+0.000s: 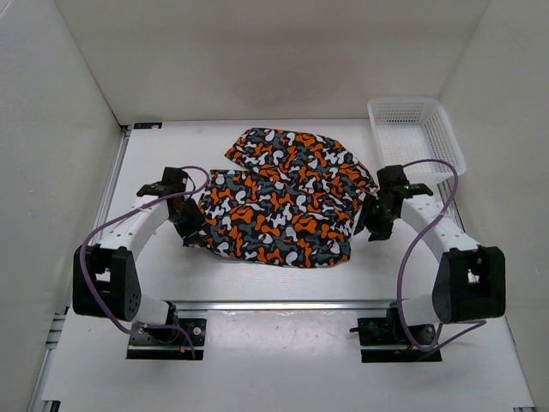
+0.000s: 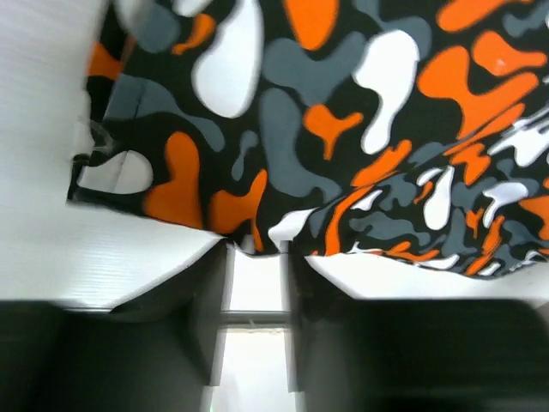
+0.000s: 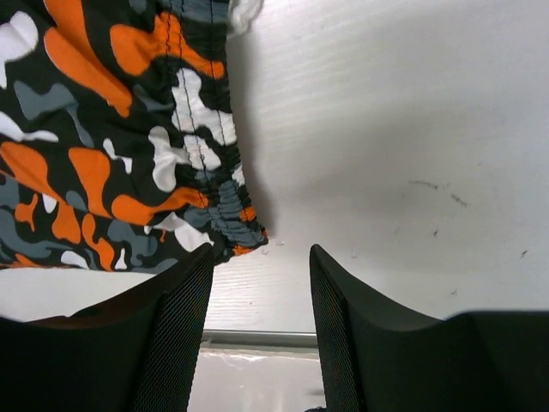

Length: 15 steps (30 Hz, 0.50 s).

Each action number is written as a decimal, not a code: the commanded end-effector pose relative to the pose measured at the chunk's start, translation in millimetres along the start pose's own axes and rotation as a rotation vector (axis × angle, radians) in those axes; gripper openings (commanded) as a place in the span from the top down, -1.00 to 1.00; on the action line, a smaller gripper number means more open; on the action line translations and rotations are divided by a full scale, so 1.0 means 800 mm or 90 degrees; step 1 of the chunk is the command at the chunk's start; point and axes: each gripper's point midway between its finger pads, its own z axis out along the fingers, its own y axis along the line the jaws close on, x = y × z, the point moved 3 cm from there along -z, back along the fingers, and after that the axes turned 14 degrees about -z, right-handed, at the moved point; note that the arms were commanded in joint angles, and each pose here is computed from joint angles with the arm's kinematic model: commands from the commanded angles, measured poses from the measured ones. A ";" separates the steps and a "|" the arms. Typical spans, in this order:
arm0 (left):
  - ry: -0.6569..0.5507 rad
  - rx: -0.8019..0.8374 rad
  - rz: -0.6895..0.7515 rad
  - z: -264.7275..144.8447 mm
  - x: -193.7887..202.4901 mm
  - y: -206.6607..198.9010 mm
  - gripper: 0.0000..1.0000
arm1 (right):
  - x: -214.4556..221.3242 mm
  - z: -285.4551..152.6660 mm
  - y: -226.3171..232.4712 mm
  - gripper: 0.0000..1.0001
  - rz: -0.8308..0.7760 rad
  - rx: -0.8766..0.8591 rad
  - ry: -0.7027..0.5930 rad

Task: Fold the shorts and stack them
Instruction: Flatten the shorts out, then fold the shorts

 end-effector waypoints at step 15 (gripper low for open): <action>-0.025 -0.084 -0.200 0.023 -0.015 0.066 -0.87 | 0.098 -0.005 0.023 -0.10 0.144 -0.142 -0.031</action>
